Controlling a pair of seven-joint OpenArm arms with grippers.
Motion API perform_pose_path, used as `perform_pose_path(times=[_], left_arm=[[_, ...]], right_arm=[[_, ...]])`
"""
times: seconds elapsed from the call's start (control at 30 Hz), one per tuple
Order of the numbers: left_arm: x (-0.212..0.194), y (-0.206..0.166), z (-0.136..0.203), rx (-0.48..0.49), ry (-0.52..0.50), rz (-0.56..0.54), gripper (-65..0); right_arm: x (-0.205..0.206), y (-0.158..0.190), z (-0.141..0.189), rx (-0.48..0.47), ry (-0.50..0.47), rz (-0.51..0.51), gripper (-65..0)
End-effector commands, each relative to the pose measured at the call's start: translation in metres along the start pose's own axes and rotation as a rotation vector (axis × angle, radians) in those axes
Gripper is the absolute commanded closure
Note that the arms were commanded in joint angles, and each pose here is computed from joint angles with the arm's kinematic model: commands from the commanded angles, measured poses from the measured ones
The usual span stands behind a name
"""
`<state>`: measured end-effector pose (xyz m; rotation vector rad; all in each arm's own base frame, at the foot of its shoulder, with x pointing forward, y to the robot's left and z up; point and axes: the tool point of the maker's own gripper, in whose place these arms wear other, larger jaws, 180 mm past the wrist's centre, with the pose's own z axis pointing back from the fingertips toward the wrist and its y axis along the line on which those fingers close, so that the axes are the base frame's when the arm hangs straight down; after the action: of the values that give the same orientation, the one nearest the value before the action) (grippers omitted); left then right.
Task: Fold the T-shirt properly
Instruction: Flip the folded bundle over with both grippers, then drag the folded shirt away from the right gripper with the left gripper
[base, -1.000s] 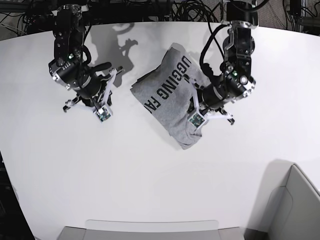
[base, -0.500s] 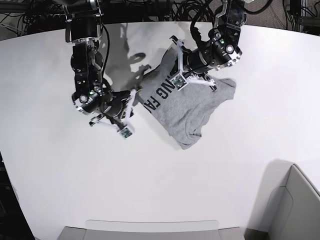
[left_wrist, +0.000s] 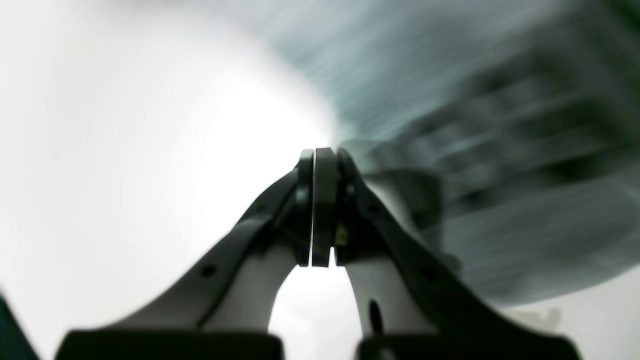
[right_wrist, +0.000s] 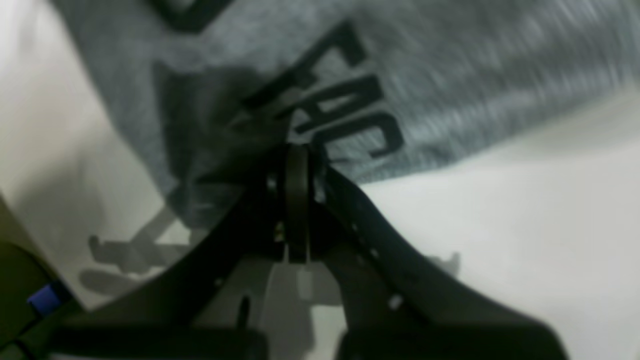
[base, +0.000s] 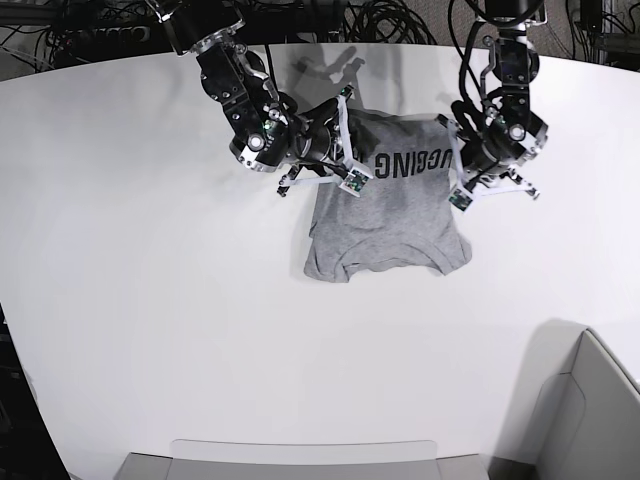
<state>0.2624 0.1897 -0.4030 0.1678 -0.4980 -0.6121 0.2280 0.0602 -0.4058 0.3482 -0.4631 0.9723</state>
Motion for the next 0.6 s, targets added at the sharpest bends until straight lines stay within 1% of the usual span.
perform_pose_path(times=[0.0,0.07,0.1,0.2,0.23,0.33,0.43,0.5,0.57], left_arm=[[0.018,0.015,0.009,0.036,-0.067,0.014,0.0],[0.023,0.02,0.016,0.059,-0.091,0.036,0.0],[0.027,0.02,0.02,0.065,-0.108,0.046,0.0],[0.048,0.018,0.038,0.092,-0.192,0.103,0.0],[0.058,0.014,0.043,0.091,-0.226,0.132,0.0],[0.078,-0.007,0.047,0.048,-0.284,0.193,0.0],[0.095,-0.039,0.045,-0.032,-0.322,0.239,0.0],[0.105,-0.049,0.047,-0.057,-0.363,0.254,0.0],[0.119,-0.058,0.051,-0.076,-0.437,0.259,0.0]], right_arm=[[0.02,-0.003,0.011,-0.016,-0.072,0.018,0.0],[0.027,-0.006,0.027,-0.049,-0.116,0.022,0.0],[0.027,-0.011,0.036,-0.073,-0.139,0.006,0.0],[0.021,-0.039,0.072,-0.184,-0.206,-0.069,0.0],[0.015,-0.053,0.086,-0.237,-0.225,-0.112,0.0],[-0.008,-0.092,0.117,-0.368,-0.244,-0.224,0.0],[-0.037,-0.123,0.138,-0.47,-0.228,-0.319,0.0],[-0.049,-0.134,0.147,-0.51,-0.22,-0.359,0.0],[-0.063,-0.138,0.152,-0.534,-0.204,-0.393,0.0]])
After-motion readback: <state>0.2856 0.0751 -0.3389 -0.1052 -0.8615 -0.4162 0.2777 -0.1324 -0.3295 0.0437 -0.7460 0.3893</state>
